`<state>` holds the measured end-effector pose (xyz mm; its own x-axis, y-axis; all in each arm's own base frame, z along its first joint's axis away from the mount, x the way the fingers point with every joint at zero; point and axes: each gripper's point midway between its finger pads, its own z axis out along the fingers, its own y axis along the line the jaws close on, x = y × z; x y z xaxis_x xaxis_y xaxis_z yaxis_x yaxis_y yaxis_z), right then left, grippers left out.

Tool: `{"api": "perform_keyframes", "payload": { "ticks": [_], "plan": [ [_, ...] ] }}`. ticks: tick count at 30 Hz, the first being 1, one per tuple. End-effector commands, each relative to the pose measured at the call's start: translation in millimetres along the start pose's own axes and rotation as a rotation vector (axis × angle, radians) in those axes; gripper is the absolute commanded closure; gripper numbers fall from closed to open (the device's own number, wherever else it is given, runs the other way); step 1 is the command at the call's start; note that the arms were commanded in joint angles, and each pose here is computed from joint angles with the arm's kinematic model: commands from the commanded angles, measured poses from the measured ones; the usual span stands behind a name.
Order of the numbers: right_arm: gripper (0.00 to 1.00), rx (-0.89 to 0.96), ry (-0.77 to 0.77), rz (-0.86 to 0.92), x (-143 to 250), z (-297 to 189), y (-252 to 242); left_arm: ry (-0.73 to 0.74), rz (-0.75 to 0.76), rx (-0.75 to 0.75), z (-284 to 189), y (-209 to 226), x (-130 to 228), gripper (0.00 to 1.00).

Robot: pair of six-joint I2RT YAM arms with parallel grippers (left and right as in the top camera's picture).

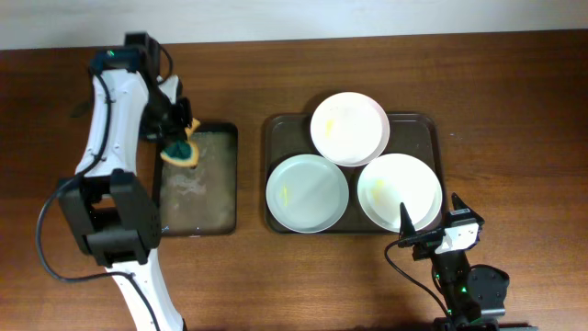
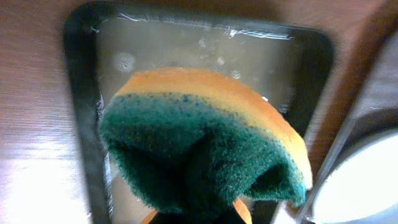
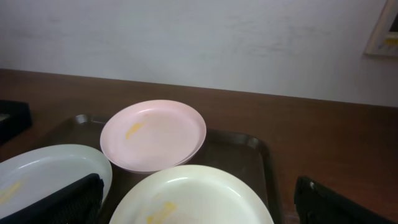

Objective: Clean dirty plates on tray and stack at the side
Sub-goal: 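Lift the sponge out of the black tray with the left gripper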

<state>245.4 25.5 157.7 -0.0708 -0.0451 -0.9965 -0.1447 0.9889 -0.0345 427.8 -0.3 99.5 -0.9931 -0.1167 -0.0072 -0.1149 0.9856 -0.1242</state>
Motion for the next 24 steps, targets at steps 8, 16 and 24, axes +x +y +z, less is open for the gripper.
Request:
{"api": "perform_keyframes", "payload": {
  "ticks": [8,16,24],
  "plan": [
    [0.02,-0.001,0.008,0.009,3,0,1,0.103,-0.004,0.009,-21,1,28,1.00],
    [0.02,-0.001,0.008,0.009,3,0,1,0.061,-0.001,-0.038,-32,6,25,1.00],
    [0.02,-0.001,0.008,0.009,3,0,1,0.168,-0.016,0.019,29,5,49,1.00]
  ]
}}
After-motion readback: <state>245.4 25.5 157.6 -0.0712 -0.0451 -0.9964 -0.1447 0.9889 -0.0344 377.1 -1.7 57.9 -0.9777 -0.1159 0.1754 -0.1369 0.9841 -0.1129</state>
